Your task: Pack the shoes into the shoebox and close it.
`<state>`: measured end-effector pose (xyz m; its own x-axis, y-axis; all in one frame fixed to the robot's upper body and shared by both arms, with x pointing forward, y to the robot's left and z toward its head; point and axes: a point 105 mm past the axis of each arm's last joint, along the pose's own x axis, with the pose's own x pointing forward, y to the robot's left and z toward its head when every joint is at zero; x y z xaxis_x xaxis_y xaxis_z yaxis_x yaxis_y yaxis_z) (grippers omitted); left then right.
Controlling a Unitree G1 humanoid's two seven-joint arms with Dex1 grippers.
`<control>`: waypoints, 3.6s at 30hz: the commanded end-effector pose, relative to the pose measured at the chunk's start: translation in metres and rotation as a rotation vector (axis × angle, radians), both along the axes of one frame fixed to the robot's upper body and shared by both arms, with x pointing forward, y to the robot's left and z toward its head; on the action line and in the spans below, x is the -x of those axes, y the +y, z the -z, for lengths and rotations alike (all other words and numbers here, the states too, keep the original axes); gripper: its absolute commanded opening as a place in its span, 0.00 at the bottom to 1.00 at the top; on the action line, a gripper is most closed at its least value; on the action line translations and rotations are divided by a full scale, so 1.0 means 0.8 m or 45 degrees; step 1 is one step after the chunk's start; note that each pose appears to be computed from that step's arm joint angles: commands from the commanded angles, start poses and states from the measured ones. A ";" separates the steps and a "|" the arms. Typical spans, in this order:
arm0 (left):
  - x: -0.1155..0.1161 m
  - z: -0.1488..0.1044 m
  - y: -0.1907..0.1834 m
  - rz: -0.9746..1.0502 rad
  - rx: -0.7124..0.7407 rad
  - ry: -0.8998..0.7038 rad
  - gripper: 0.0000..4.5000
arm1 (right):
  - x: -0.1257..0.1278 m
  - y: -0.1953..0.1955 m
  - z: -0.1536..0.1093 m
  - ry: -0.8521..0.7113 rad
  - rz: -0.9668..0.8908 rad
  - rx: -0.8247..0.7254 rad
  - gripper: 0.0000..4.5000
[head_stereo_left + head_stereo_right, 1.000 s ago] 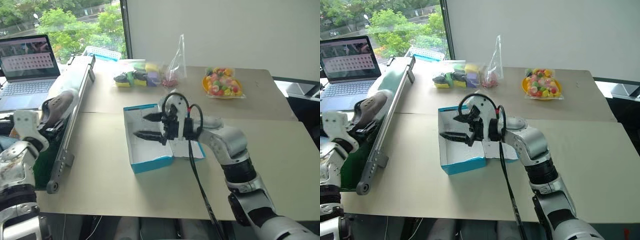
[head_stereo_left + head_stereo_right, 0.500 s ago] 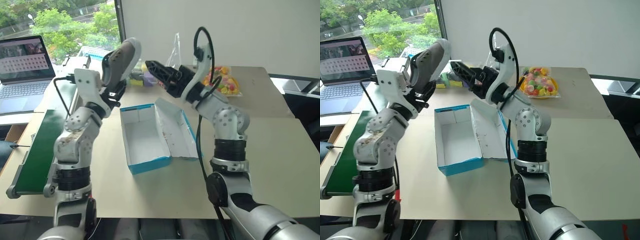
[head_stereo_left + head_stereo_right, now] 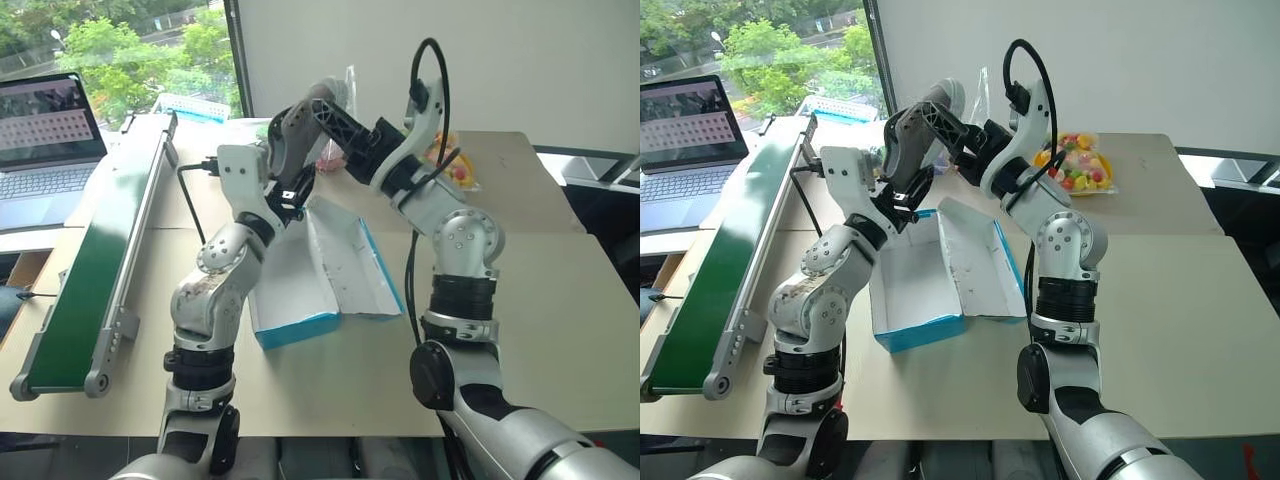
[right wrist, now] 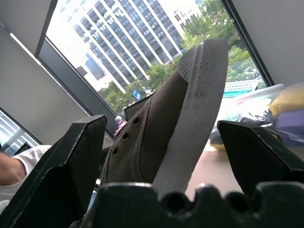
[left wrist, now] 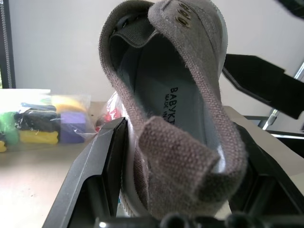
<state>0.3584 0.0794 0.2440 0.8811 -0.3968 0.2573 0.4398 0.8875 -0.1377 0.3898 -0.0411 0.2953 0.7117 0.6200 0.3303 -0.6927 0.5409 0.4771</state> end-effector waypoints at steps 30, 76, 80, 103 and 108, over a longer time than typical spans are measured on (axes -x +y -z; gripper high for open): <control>0.030 -0.017 0.042 0.169 -0.309 0.039 0.77 | -0.007 -0.003 -0.005 -0.093 0.038 0.106 0.08; 0.026 0.026 0.119 0.190 -0.941 0.198 1.00 | 0.014 0.066 0.190 0.378 0.039 1.459 0.51; 0.029 0.027 0.116 0.210 -0.941 0.202 1.00 | 0.012 0.066 0.169 0.344 0.060 1.419 0.79; 0.033 0.043 0.210 -0.253 -0.745 0.420 1.00 | 0.087 0.036 0.023 -0.613 -0.425 0.934 1.00; 0.055 0.042 0.261 -0.510 -0.620 0.450 1.00 | 0.085 0.032 0.036 -0.624 -0.576 0.897 1.00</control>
